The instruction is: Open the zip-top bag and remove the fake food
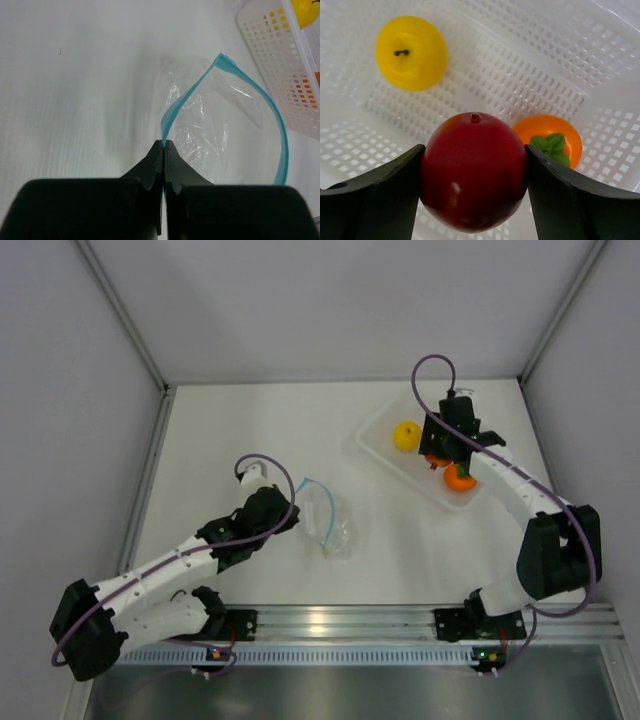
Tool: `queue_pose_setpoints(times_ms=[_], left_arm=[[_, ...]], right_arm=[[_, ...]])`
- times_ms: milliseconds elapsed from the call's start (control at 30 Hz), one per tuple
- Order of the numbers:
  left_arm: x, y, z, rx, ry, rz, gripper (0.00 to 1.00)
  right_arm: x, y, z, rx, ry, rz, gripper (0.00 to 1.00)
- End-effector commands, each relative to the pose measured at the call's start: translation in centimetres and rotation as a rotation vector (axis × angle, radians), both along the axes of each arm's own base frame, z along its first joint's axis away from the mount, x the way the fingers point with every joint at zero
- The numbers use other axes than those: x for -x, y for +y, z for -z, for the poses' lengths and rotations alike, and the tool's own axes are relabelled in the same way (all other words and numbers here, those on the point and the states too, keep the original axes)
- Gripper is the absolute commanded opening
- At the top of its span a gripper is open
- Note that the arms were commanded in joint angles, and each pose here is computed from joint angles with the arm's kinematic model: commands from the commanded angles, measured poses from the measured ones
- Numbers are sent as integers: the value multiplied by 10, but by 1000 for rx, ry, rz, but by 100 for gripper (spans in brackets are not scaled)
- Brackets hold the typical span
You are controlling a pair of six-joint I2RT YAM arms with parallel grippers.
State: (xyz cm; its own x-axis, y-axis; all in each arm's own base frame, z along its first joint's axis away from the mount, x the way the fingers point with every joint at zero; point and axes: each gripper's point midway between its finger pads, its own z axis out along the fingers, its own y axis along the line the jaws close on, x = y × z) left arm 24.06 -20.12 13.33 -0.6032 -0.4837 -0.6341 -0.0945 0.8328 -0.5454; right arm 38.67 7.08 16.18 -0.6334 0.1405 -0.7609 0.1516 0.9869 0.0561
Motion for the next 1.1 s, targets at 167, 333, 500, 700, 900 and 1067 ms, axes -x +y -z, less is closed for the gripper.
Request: queue_pose_setpoints(times_ms=[167,333,500,700,900,1067], left_arm=[[-13,2,-34,-12,-88,-16,0],[-26,19,-64,-92,-139,-58,0],[-38,41,-88,-137,-172,-95,0],[-60,95,-122,-218,-197,-221,0],[-75,146,-144,-342,-194,-387,0],[-102,174,-163,-454,-190,-476,0]], right_arm=[[-45,-7,18,30,59,-1,71],[-43,-5,25,16,73,8,91],[-38,-10,7,20,40,19,99],[-15,-5,-31,-33,-36,-21,99],[18,14,-62,-152,-138,-117,100],[49,31,-84,-261,-204,-205,99]])
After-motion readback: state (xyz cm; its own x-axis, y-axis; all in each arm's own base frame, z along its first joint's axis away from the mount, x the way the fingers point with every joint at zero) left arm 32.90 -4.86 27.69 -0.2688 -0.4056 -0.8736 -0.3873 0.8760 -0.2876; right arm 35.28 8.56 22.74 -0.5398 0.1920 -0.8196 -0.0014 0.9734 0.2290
